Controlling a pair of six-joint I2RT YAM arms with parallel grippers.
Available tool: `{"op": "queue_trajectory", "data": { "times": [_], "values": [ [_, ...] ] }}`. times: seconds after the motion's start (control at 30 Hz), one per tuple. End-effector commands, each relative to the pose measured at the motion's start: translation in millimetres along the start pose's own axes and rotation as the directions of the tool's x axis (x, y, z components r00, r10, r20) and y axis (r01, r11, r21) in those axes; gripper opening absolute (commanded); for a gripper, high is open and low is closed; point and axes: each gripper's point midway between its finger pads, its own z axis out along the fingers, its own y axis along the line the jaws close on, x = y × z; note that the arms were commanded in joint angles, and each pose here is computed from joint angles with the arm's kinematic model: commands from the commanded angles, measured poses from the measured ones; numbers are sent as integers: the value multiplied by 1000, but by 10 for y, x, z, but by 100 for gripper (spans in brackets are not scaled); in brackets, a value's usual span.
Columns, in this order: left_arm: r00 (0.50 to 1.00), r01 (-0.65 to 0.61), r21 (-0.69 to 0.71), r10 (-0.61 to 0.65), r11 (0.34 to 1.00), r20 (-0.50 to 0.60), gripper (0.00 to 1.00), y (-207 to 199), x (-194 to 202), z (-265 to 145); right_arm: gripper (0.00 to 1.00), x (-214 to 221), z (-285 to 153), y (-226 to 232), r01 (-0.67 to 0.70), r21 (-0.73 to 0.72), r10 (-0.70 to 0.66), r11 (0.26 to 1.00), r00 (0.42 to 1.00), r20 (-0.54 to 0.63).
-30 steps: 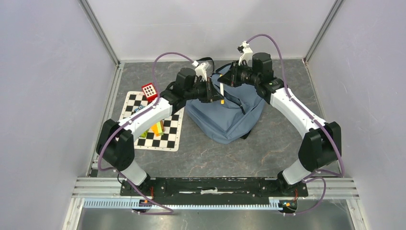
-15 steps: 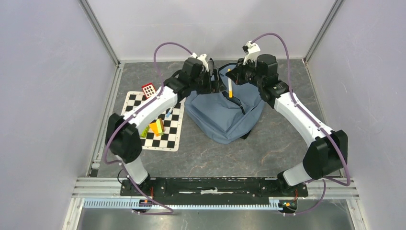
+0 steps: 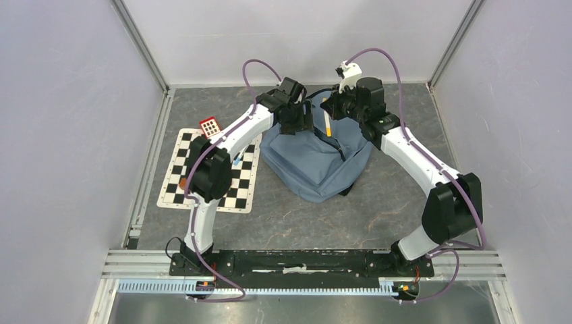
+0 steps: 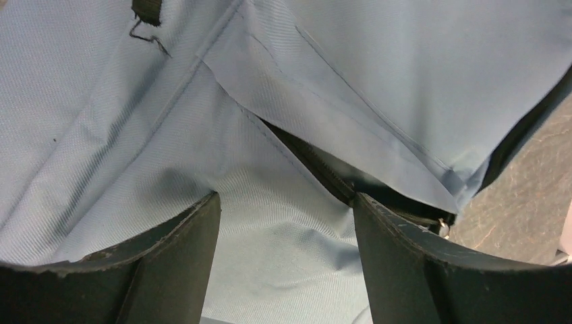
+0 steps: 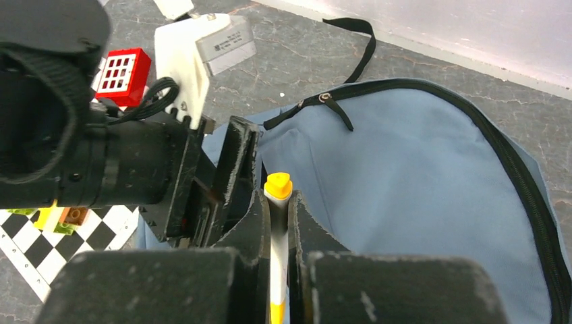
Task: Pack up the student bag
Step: Place the stationery in the student bag.
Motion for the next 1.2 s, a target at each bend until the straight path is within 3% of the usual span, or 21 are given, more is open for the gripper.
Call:
{"op": "queue_trajectory", "data": {
  "times": [0.0, 0.1, 0.33, 0.47, 0.93, 1.17],
  "values": [
    [1000, -7, -4, 7, 1000, 14, 77, 18, -165, -2, 0, -165, 70, 1, 39, -16, -38, 999, 996, 75],
    [1000, -4, -9, 4, 1000, -3, 72, 50, -144, 53, 0, -124, 141, 20, 37, -36, -34, 999, 996, 77],
    [1000, 13, 35, -13, 999, -3, 22, -18, -139, 34, 0, -80, 362, 75, 51, -99, -40, 994, 994, 106],
    [1000, 24, 65, -25, 998, 12, 3, -66, -148, -46, 0, -20, 510, 86, 64, -129, -50, 990, 993, 107],
    [989, -4, 199, -26, 980, 147, 2, -265, -284, -372, 0, 709, 761, 128, 74, -238, -92, 969, 994, -66],
    [986, -11, 208, -24, 978, 165, 2, -274, -302, -419, 0, 994, 718, 195, -13, -280, -59, 960, 967, -246]
  ]
}}
